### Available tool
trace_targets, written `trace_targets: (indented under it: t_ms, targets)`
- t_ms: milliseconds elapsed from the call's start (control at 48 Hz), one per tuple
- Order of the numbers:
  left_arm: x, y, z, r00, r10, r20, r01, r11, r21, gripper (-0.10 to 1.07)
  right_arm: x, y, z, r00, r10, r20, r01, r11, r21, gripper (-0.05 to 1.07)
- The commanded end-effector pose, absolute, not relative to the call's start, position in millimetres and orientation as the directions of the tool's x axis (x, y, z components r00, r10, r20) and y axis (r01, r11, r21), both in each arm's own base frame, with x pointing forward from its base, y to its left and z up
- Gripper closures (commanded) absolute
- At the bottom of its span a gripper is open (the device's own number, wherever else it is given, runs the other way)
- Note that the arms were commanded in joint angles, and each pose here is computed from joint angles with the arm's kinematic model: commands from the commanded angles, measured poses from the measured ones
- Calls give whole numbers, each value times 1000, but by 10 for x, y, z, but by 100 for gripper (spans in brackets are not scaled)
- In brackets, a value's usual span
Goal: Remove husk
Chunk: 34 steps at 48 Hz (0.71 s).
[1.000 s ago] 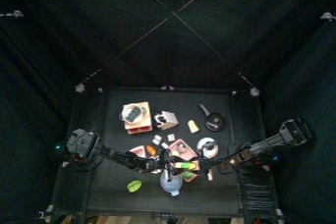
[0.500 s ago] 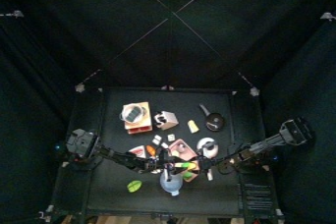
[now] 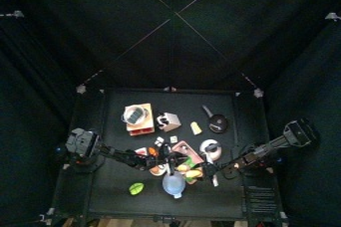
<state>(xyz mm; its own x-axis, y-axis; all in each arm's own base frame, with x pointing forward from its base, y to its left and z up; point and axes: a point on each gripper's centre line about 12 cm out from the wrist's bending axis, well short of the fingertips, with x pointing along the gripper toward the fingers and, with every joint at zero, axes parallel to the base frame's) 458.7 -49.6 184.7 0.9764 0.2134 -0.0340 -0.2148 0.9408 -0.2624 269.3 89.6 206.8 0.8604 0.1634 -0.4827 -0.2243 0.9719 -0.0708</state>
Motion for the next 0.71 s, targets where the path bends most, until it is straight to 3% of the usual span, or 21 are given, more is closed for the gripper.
trace_targets:
  t_ms: [0,688]
  targets:
    - [4583,-506,2033,977,213,11,-202,940,-276,36,2724,903,2160,873,165,-459,-218,974,-63,33]
    - [4551,-495,1998,977,213,0,-205,941,-271,36,2731,874,2176,876,156,-456,-198,979,-47,33]
